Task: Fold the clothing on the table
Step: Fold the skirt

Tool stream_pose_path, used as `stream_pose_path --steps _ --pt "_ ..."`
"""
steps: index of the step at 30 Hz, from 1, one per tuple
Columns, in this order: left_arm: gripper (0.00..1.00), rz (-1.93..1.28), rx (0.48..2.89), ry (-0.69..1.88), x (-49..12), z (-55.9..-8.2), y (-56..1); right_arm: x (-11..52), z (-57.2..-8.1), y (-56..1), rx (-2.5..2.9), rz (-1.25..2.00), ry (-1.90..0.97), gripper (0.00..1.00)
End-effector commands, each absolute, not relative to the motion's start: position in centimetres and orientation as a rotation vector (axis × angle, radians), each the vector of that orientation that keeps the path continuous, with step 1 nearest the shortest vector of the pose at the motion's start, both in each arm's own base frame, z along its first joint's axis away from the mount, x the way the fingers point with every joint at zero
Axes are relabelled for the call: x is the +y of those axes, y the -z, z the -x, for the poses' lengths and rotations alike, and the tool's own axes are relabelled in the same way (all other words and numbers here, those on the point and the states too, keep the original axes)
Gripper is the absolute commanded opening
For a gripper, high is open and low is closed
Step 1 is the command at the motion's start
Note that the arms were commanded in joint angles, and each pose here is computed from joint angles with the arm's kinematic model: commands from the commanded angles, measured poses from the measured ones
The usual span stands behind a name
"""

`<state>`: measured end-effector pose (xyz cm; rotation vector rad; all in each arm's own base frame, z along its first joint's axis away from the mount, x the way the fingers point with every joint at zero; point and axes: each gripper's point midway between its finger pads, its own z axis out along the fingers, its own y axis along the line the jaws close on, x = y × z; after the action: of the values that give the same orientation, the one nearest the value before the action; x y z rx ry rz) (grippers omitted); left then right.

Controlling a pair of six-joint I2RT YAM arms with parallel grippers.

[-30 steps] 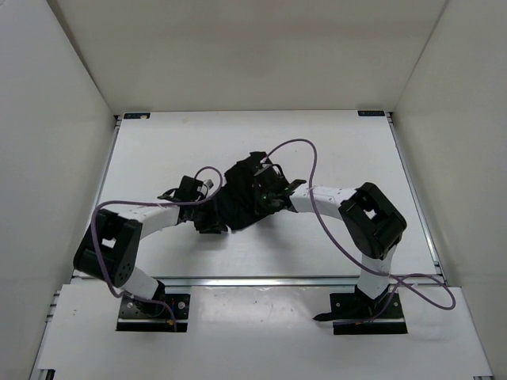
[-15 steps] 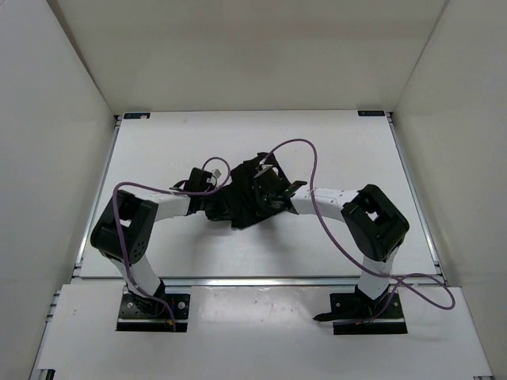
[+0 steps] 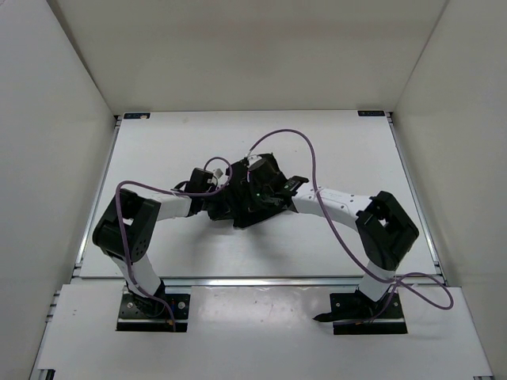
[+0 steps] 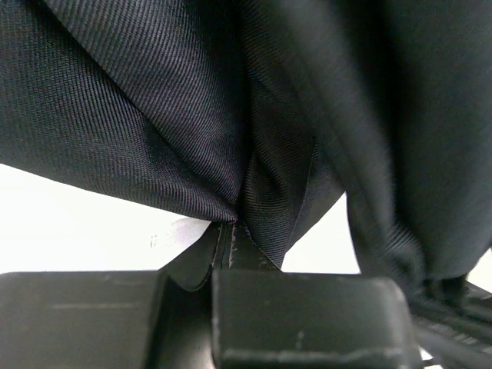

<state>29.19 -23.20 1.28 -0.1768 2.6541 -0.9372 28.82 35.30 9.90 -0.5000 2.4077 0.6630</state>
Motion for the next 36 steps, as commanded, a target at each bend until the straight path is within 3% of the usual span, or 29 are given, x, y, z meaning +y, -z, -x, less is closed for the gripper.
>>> stream_pose_path --steps 1,3,5,9,11,13,15,18,27,30,32,33,34,36 --pt "0.00 0.210 2.731 0.821 -21.3 -27.6 1.1 37.7 -27.2 -10.5 2.351 0.589 -0.833 0.00" --pt "0.01 0.205 2.731 0.823 -21.2 -27.7 1.2 38.4 -26.3 -9.6 2.353 0.631 -0.879 0.00" --pt "0.14 0.218 2.729 0.837 -21.3 -27.4 1.1 38.5 -25.6 -8.1 2.396 0.617 -0.913 0.00" --pt "0.26 0.271 2.673 0.903 -20.8 -28.1 0.0 38.8 -24.4 -6.2 2.438 0.636 -0.947 0.00" --pt "0.32 0.297 2.636 0.968 -20.6 -27.9 -0.6 39.2 -24.2 -6.0 2.446 0.658 -0.938 0.05" --pt "0.32 0.324 2.602 0.984 -20.2 -28.1 -1.3 39.1 -24.4 -6.1 2.445 0.642 -0.922 0.12" --pt "0.35 0.348 2.565 0.986 -19.4 -28.3 -2.4 39.2 -24.4 -6.8 2.431 0.628 -0.931 0.29" --pt "0.38 0.400 2.522 0.965 -18.0 -27.9 -3.3 39.7 -24.5 -8.4 2.388 0.633 -0.930 0.42" --pt "0.40 0.510 2.322 0.859 -14.5 -28.0 -8.8 37.2 -26.3 -18.9 2.092 0.524 -0.877 0.46" --pt "0.36 0.461 2.256 0.893 -15.4 -29.2 -12.3 33.6 -28.2 -19.6 2.103 0.438 -0.849 0.39" --pt "0.35 0.373 2.267 0.909 -17.7 -29.8 -14.0 30.9 -29.5 -19.1 2.122 0.370 -0.834 0.21" --pt "0.35 0.332 2.249 0.919 -18.7 -30.4 -15.4 29.8 -30.6 -19.3 2.111 0.338 -0.848 0.06" --pt "0.34 0.299 2.263 0.941 -20.5 -30.6 -15.8 28.2 -31.6 -18.7 2.124 0.294 -0.848 0.01" --pt "0.34 0.247 2.292 1.007 -23.3 -30.9 -15.2 26.9 -33.0 -17.2 2.148 0.265 -0.887 0.00"
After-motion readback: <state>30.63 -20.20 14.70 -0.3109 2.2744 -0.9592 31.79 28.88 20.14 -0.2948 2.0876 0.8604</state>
